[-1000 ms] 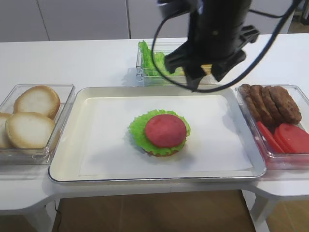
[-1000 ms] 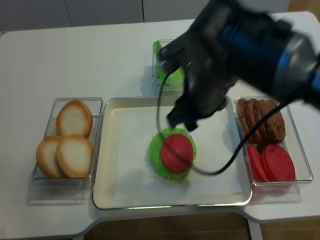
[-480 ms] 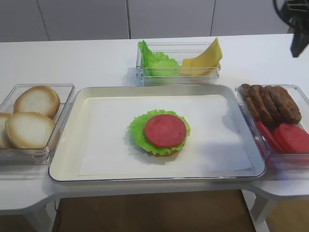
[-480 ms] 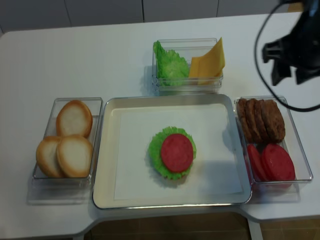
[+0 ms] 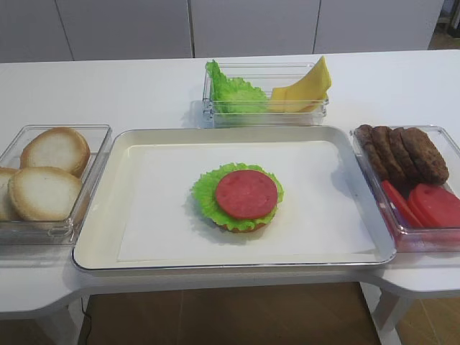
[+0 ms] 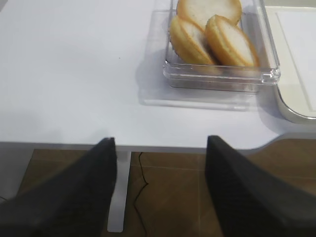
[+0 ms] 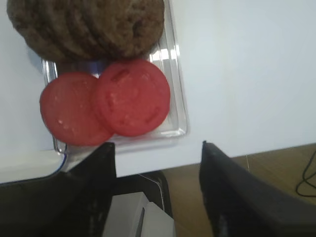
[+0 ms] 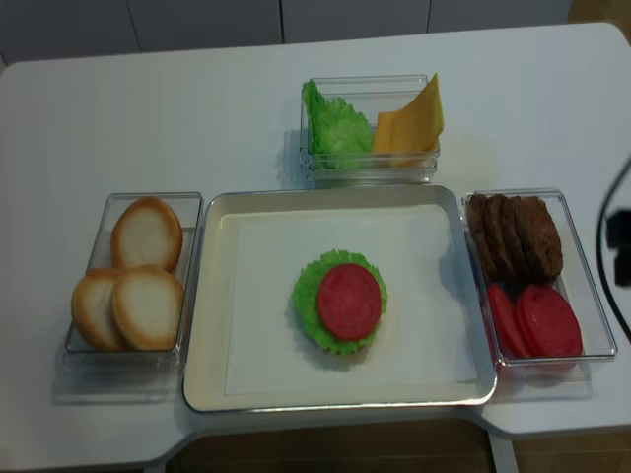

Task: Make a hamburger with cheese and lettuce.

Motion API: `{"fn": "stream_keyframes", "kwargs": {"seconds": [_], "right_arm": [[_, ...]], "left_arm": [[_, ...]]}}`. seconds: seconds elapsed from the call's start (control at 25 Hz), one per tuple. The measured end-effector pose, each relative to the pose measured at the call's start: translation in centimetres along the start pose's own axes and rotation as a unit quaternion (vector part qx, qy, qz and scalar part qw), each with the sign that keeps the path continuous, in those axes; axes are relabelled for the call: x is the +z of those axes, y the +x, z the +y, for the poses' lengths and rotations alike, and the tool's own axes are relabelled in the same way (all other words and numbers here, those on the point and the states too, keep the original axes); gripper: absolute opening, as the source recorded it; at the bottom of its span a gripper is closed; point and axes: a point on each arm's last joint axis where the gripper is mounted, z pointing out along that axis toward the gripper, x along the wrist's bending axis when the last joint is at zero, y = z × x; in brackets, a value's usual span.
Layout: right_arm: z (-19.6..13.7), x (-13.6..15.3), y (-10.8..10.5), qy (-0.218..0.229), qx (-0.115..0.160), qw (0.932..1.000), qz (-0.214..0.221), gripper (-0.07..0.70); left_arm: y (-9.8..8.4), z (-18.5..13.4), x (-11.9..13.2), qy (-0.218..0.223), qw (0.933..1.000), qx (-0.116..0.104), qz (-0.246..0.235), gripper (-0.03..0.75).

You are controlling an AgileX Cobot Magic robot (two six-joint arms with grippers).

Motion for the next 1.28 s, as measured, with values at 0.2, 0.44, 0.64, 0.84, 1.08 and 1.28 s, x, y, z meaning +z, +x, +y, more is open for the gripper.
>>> {"fn": "stream_keyframes", "kwargs": {"seconds": [0.2, 0.44, 0.64, 0.84, 1.08, 1.28], "right_arm": [[-5.9, -2.3, -0.8, -0.057, 0.008, 0.9983, 0.01, 0.407], [-12.2, -3.7, -1.7, -0.123, 0.017, 0.992, 0.023, 0.407], [-16.4, -4.1, -2.3, -0.177, 0.014, 0.9835, 0.032, 0.407], [-19.1, -4.7, -2.7, -0.239, -0.013, 0.9702, 0.037, 0.407], [-21.0, -5.2, -3.0, -0.288, -0.029, 0.9564, 0.037, 0.407], [-21.5, -4.7, -3.2, -0.297, -0.049, 0.9533, 0.026, 0.407]], "left_arm": [[0.0, 0.0, 0.0, 0.0, 1.0, 0.0, 0.0, 0.427], [0.0, 0.0, 0.0, 0.0, 1.0, 0.0, 0.0, 0.427], [0.0, 0.0, 0.0, 0.0, 1.0, 0.0, 0.0, 0.427], [0.0, 0.0, 0.0, 0.0, 1.0, 0.0, 0.0, 0.427], [0.0, 0.0, 0.0, 0.0, 1.0, 0.0, 0.0, 0.427], [0.0, 0.0, 0.0, 0.0, 1.0, 0.0, 0.0, 0.427]]}}
